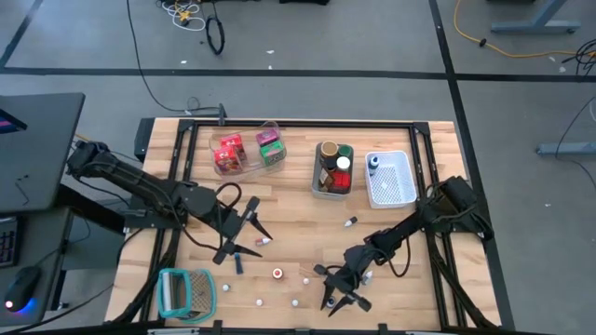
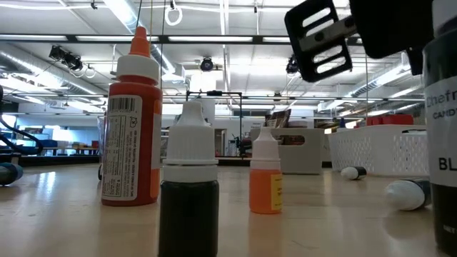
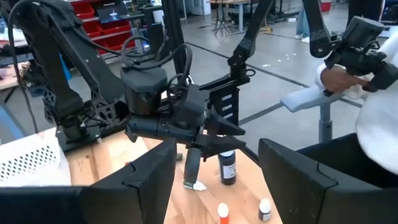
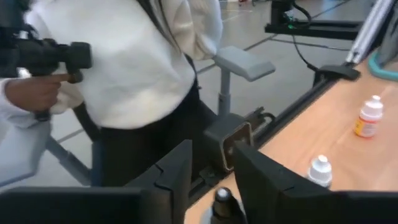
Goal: Pick & Place Kitchen Items
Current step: Put the large black food coloring bottle into the white bin
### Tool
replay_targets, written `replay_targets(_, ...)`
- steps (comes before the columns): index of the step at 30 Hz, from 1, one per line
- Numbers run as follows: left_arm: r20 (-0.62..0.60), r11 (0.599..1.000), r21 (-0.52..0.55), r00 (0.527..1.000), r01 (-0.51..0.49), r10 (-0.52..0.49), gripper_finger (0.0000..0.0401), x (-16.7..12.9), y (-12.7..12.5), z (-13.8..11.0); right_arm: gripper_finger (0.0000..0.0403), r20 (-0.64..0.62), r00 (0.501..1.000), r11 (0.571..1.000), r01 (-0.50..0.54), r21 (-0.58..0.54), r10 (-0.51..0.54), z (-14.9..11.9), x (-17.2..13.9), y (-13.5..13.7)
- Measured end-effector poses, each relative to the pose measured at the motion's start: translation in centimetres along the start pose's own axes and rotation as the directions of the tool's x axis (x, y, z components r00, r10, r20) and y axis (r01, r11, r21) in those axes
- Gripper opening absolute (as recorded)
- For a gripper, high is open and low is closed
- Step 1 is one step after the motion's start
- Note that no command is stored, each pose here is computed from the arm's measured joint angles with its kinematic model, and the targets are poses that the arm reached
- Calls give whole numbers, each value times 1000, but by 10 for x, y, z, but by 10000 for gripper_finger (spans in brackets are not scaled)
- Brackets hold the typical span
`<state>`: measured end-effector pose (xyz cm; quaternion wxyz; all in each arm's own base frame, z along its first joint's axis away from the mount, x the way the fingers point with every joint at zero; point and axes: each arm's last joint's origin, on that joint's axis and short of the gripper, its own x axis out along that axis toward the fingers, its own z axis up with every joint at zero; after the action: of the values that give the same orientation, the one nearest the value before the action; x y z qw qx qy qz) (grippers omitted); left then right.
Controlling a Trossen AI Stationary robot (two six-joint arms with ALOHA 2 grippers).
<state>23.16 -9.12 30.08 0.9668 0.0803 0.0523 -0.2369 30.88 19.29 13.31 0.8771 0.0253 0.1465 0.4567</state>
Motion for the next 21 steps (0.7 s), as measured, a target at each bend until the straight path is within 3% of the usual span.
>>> replay_targets(8, 0, 999, 32, 1000, 1, -1, 236, 0, 0, 0, 34, -5, 998, 998, 62, -20, -62, -1, 0, -1)
replay_targets(13, -1, 999, 41, 1000, 1, -1, 236, 0, 0, 0, 32, 35, 997, 998, 66, -25, -65, 5, -3, -4)
replay_targets(17, 1, 999, 52, 1000, -1, 1, 236, 0, 0, 0, 32, 161, 983, 994, 96, -58, -85, 37, -18, -6)
replay_targets(21, 20, 999, 53, 1000, -5, 4, 236, 0, 0, 2, 32, 121, 970, 975, 217, -44, -211, 58, -42, -12)
